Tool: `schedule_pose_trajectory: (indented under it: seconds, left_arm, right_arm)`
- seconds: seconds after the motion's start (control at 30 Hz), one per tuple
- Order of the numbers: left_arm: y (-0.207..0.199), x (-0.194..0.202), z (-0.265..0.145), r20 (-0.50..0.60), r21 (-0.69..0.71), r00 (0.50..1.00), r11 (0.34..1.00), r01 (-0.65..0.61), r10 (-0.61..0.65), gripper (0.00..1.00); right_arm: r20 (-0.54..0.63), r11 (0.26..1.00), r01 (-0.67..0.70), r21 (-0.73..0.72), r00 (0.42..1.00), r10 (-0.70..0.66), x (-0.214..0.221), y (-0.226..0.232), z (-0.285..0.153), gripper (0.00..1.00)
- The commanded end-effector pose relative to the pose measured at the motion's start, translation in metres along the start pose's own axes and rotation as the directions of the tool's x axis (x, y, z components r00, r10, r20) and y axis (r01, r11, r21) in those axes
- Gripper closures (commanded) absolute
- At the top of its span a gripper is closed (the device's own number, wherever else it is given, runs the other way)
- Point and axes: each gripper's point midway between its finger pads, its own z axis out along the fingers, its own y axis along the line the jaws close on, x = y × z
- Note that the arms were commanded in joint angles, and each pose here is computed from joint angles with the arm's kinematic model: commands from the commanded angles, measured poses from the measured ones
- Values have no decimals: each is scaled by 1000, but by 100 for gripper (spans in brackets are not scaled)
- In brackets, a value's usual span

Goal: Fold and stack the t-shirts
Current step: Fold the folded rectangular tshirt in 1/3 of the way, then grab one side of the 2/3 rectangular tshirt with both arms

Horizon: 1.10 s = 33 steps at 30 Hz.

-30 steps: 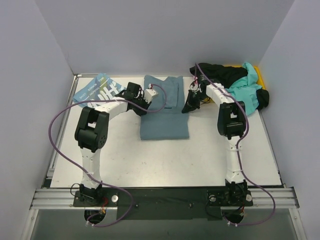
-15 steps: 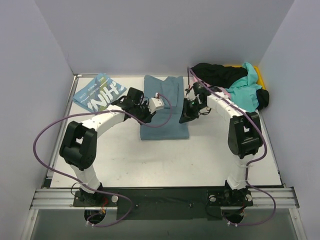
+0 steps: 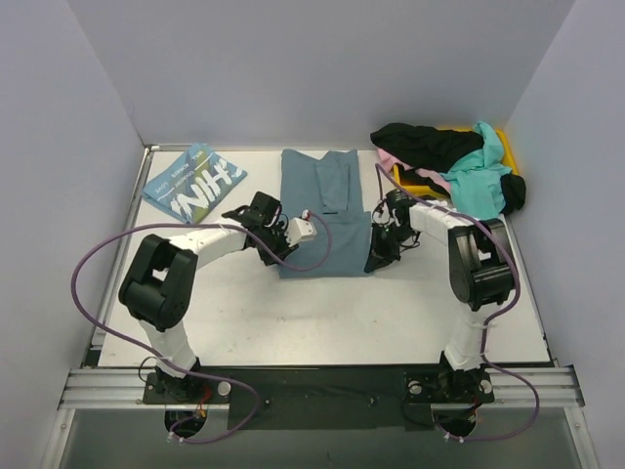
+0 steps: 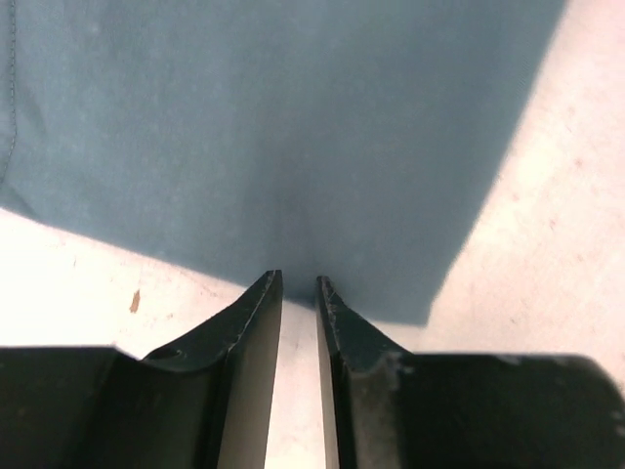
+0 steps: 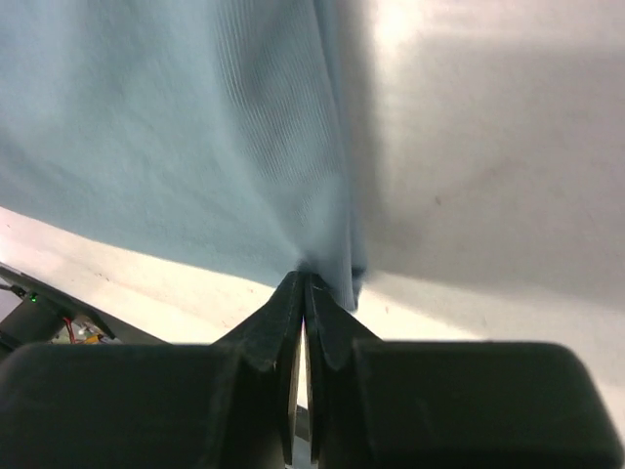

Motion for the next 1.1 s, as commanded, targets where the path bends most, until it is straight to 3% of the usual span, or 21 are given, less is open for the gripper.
schedule_pose_trajectory:
  seconds: [0.0,0.03,0.13,0.2,0.27,0.3,0.47,0.53,0.67,0.77,0.87,1.07]
  left_arm:
    - [-13,-29,-47,94,25,986,990,-140,137,66]
    - [-19,-30,-53,100,48,980,983,-179,174,63]
    - [-32,-40,-65,139,40,940,947,-319,310,58]
    - [-33,-37,-55,135,17,920,928,-373,368,57]
    - [-33,-31,-42,128,2,916,924,-383,380,48]
    - [-33,-25,-36,114,-1,912,918,-397,395,32]
    - [-34,-18,-11,64,-10,892,894,-448,447,31]
    - [-38,-14,-5,55,14,902,903,-430,428,31]
    - [-44,-8,4,33,29,905,905,-425,424,41]
    - [-41,-11,7,12,-7,910,910,-415,415,72]
    - [-42,-9,6,-7,-1,912,912,-411,411,100]
    - [-43,-3,-13,-42,-6,910,911,-413,412,100]
  right_arm:
    - [65,997,-18,80,998,12,8,-11,-36,98]
    - [77,997,-19,80,997,13,10,-9,-42,95]
    - [107,993,-63,104,993,52,11,-13,-45,71]
    - [102,991,-85,102,992,75,9,-13,-41,59]
    - [72,990,-111,88,992,105,8,-12,-31,55]
    - [58,989,-125,84,991,120,6,-12,-23,54]
    - [16,980,-193,47,981,192,7,-10,1,54]
    - [-4,979,-204,28,979,204,11,-8,8,60]
    - [-14,974,-228,-9,974,228,13,-5,12,78]
    - [-11,974,-227,-21,974,227,12,-4,9,93]
    - [-1,976,-215,-33,977,215,11,-1,2,100]
    - [-8,987,-154,-54,988,154,27,6,-21,100]
